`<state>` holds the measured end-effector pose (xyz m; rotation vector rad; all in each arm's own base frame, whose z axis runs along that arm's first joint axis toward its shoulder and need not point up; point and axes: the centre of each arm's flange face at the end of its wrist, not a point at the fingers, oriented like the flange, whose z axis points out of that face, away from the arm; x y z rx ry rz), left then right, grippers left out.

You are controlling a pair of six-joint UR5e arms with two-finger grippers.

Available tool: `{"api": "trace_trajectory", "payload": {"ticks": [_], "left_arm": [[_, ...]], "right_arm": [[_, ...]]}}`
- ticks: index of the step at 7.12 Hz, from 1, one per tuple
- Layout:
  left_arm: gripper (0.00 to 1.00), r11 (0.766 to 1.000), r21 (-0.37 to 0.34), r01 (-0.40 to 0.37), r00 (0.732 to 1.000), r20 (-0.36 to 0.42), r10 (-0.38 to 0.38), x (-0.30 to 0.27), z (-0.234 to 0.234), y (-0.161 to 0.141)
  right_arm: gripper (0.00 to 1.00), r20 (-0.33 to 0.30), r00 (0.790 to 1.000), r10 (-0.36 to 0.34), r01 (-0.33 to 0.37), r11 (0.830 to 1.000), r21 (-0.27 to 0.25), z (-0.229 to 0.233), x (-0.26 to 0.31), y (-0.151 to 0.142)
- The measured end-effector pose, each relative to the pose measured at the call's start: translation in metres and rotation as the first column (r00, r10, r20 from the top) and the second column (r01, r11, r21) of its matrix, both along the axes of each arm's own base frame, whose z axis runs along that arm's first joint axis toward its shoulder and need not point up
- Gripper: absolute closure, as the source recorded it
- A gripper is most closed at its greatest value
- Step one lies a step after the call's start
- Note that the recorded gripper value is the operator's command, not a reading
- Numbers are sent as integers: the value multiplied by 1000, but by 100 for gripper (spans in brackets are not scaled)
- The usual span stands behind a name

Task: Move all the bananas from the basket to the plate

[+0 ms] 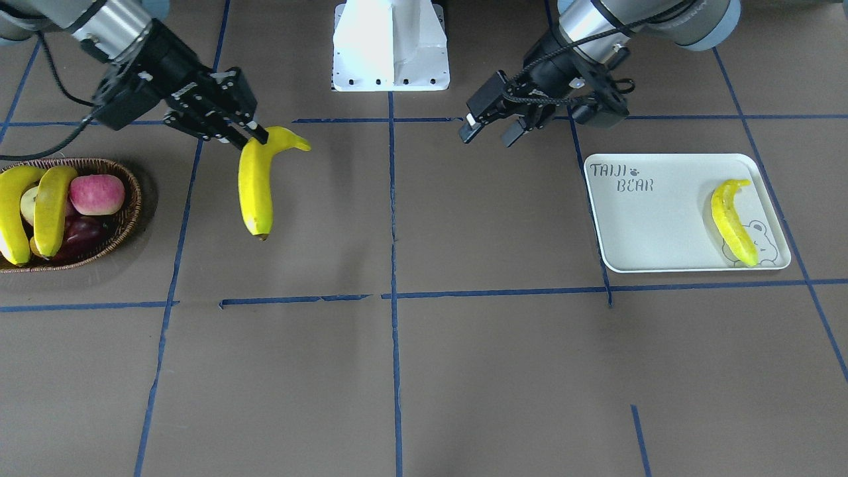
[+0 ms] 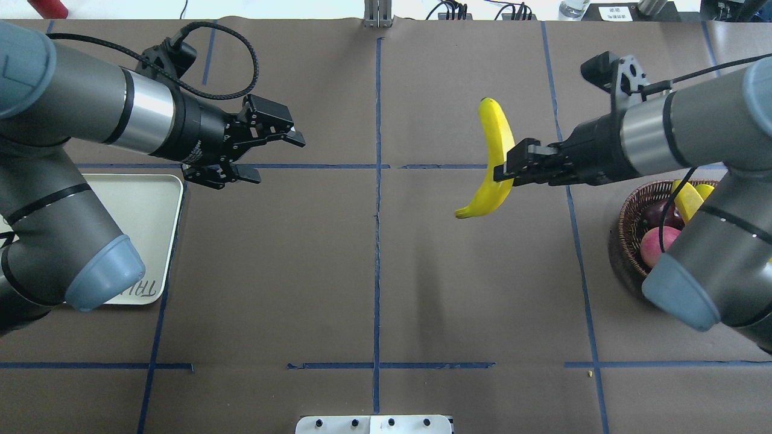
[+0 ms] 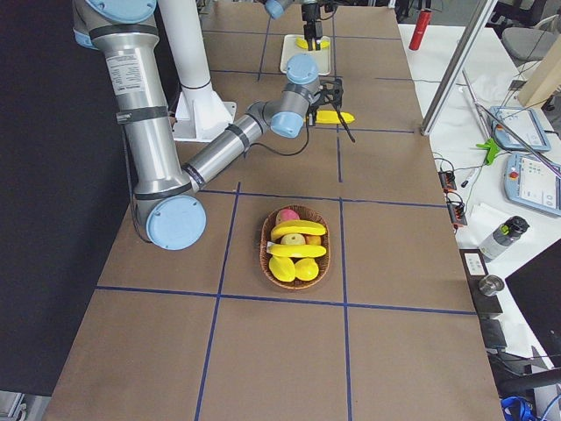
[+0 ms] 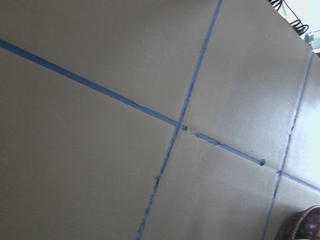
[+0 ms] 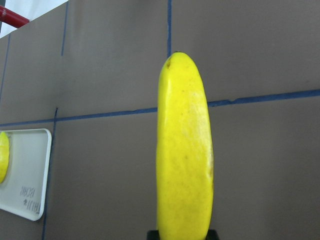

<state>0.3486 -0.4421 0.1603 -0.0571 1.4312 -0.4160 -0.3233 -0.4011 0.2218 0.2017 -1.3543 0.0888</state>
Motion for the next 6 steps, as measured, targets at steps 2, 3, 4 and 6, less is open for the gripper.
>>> {"api": "trace_trajectory", "payload": {"ticks": [2, 3, 4, 6], "left_arm": [[4, 1000, 11, -15, 999, -35, 16, 26, -25, 0], [4, 999, 17, -28, 999, -45, 29, 39, -37, 1], [4, 999, 23, -37, 998, -53, 39, 47, -47, 1], [5, 999, 23, -41, 998, -52, 42, 60, -56, -5]], "right_arm": [[99, 51, 998, -35, 33, 999, 38, -32, -32, 25], [99, 64, 997, -43, 39, 998, 51, -41, -40, 32], [99, 75, 996, -50, 46, 997, 62, -48, -47, 39], [98, 92, 993, -71, 64, 995, 79, -58, -53, 52]]}}
